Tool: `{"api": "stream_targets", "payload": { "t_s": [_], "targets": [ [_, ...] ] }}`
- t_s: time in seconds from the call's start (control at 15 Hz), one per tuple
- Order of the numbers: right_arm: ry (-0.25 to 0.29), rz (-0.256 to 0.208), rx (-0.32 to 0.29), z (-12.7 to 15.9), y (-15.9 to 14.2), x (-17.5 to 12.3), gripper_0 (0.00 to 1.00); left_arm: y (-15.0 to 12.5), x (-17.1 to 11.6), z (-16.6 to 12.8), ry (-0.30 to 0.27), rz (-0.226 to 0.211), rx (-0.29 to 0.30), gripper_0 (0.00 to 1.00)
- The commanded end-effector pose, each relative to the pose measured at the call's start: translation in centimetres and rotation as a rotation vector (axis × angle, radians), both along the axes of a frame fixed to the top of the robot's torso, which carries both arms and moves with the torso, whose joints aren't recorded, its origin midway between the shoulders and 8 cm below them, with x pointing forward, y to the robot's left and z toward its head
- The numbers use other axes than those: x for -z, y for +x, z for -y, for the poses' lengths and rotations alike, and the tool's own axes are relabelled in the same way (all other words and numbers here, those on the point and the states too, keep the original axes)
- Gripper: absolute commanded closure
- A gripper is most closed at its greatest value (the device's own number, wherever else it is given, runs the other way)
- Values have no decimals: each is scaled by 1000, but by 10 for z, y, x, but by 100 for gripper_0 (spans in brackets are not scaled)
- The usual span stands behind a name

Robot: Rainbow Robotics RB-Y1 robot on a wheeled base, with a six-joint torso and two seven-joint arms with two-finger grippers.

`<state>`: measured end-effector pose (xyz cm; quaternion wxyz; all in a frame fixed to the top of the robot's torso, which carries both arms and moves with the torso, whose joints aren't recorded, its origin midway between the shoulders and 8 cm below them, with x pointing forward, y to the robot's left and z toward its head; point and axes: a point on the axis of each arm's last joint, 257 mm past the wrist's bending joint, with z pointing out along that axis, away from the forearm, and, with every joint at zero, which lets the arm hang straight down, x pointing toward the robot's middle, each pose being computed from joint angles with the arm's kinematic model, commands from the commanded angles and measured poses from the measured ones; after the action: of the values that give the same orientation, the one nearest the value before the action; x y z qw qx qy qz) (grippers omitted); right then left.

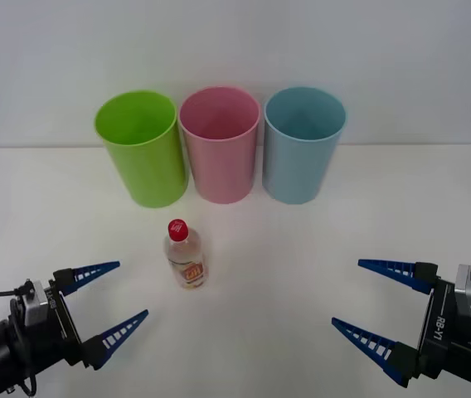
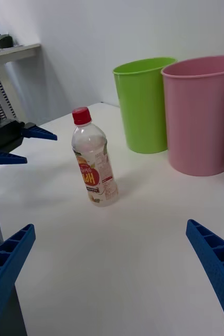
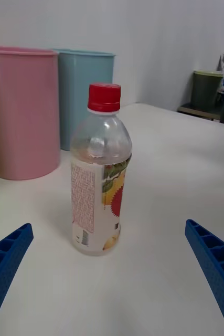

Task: Grasp the object on the table and drop it into the matching bin: aluminum can to the light blue bin, PET bottle to the pink bin.

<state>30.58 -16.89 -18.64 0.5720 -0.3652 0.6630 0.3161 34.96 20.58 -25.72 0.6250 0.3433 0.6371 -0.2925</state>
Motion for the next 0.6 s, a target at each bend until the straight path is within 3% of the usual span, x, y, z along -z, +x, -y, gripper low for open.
{"api": "stream_targets", "payload": {
  "t_s": [0.07,0.6],
  "targets": [
    [0,0,0,0,0,0,0,3,5,9,6,-10,5,0],
    [0,0,0,0,0,0,0,28,5,33,-2,-13,1,0]
  ]
}}
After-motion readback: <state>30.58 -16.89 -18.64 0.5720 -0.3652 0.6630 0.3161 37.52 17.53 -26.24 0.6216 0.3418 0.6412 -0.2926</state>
